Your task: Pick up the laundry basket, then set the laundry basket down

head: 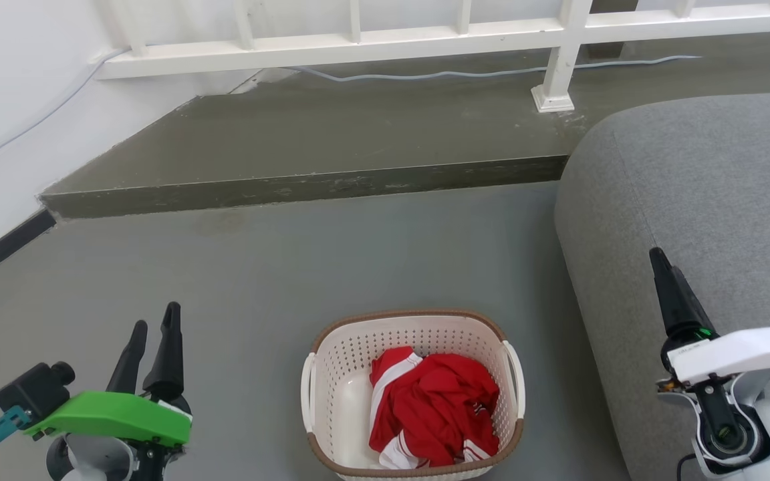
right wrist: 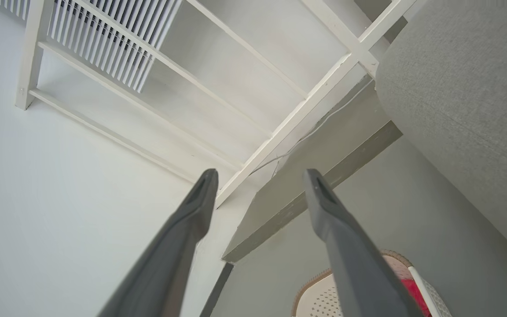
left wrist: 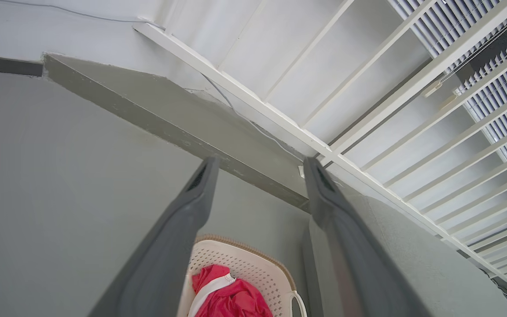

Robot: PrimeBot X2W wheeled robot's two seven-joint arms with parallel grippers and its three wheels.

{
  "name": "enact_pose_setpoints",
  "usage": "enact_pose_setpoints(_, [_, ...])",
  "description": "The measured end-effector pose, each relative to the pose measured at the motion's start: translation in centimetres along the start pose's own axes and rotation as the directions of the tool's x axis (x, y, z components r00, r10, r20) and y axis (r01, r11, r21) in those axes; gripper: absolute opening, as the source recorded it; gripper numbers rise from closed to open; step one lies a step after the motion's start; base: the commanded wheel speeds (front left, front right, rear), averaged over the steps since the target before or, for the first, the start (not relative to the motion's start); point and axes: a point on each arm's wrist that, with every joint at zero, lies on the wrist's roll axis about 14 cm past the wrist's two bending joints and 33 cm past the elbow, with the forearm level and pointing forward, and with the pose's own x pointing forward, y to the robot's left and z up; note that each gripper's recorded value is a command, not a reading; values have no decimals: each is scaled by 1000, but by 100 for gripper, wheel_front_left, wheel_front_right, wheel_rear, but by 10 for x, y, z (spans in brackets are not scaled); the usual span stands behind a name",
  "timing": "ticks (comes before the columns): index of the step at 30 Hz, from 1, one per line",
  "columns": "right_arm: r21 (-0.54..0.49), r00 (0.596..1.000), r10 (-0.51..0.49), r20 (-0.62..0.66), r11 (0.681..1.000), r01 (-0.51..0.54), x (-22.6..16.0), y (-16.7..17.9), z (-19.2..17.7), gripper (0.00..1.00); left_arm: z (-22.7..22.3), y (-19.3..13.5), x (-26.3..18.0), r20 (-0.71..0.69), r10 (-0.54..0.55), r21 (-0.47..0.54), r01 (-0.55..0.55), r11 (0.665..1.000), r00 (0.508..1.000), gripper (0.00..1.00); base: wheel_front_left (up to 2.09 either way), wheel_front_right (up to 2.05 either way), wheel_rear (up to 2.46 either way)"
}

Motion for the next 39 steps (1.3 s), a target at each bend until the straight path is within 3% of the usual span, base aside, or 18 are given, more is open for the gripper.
enact_pose_setpoints(18, [-248, 998, 56, 27, 968, -47, 5, 16, 3, 100, 1, -24, 3, 34, -81, 219, 72, 973, 996, 100, 0, 0, 0])
enact_pose_setpoints(32, [-419, 995, 94, 33, 905, -72, 4, 22, 1, 100, 6, -39, 4, 62, -145, 384, 111, 917, 987, 100, 0, 0, 0])
enact_pose_setpoints(39, [-517, 994, 110, 30, 852, -78, 3, 23, 0, 100, 5, -45, 5, 62, -177, 462, 129, 878, 982, 100, 0, 0, 0])
